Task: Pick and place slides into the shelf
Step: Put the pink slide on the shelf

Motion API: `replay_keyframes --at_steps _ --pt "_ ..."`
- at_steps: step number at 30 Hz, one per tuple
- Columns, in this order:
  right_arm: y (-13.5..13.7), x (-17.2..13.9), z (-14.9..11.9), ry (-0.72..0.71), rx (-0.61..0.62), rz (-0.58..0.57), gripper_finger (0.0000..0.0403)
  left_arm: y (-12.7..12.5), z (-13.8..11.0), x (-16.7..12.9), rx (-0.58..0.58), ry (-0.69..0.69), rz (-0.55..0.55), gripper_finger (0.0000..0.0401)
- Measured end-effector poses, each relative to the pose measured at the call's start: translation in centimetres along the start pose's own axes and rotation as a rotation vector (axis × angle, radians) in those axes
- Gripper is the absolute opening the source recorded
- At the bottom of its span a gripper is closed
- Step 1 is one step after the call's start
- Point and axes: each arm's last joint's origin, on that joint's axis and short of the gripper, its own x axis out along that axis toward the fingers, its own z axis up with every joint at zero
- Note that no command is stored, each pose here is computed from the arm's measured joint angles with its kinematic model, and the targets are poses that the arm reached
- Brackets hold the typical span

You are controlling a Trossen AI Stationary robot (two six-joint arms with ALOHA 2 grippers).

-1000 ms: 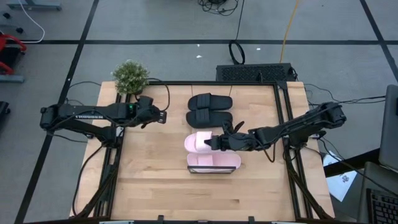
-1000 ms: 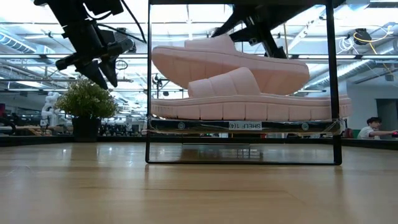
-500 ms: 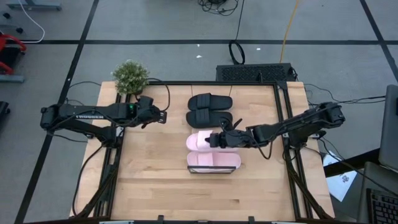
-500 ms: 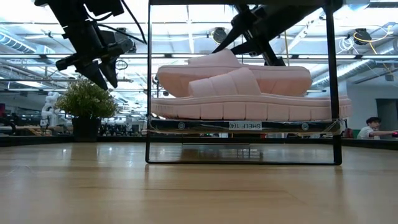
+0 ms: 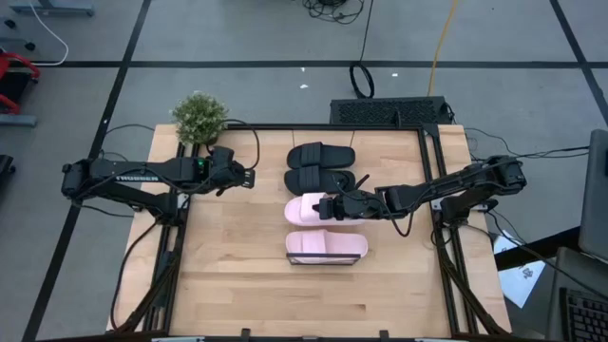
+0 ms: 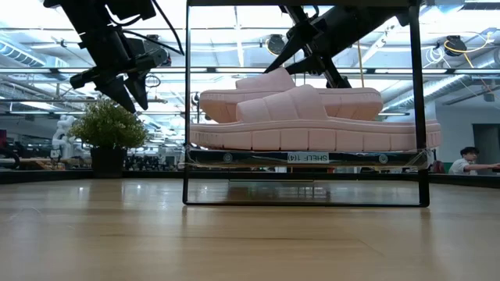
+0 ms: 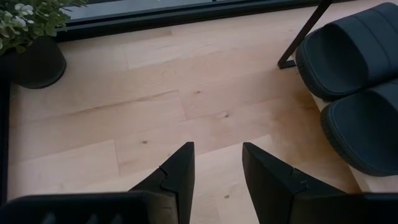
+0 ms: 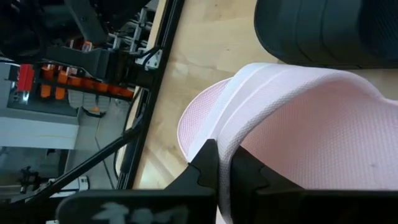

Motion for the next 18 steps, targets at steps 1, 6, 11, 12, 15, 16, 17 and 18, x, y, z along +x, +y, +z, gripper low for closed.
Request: replay_keyframes --at_steps 1,6,11,12,15,16,17,18 --pt "0.0 0.0 0.0 0.006 -0.003 0.001 0.0 0.0 0.0 0.0 0.0 0.0 -0.001 0.0129" --pt "-0.3 0.6 -0.2 0.02 -0.008 -0.001 0.0 0.0 0.0 0.0 -0.002 -0.006 0.0 0.0129" --pt "-0.4 1.7 -0.4 0.051 -0.001 0.032 0.0 -0.2 0.1 0.0 -0.012 -0.015 -0.013 0.0129" --pt "-0.4 1.9 -0.4 0.05 -0.003 0.037 0.0 -0.2 0.1 0.0 -0.015 -0.017 -0.017 0.0129" --pt "-0.4 2.2 -0.3 0.042 -0.011 0.048 0.0 -0.3 0.2 0.0 -0.016 -0.02 -0.024 0.0129" --pt "-0.5 2.2 -0.3 0.042 -0.015 0.043 0.0 -0.3 0.2 0.0 -0.015 -0.017 -0.024 0.0129" --pt "-0.5 2.2 -0.3 0.042 -0.017 0.041 0.0 -0.3 0.2 0.0 -0.015 -0.014 -0.026 0.0129" --pt "-0.5 2.2 -0.3 0.041 -0.02 0.039 0.0 -0.3 0.2 0.0 -0.015 -0.012 -0.028 0.0129"
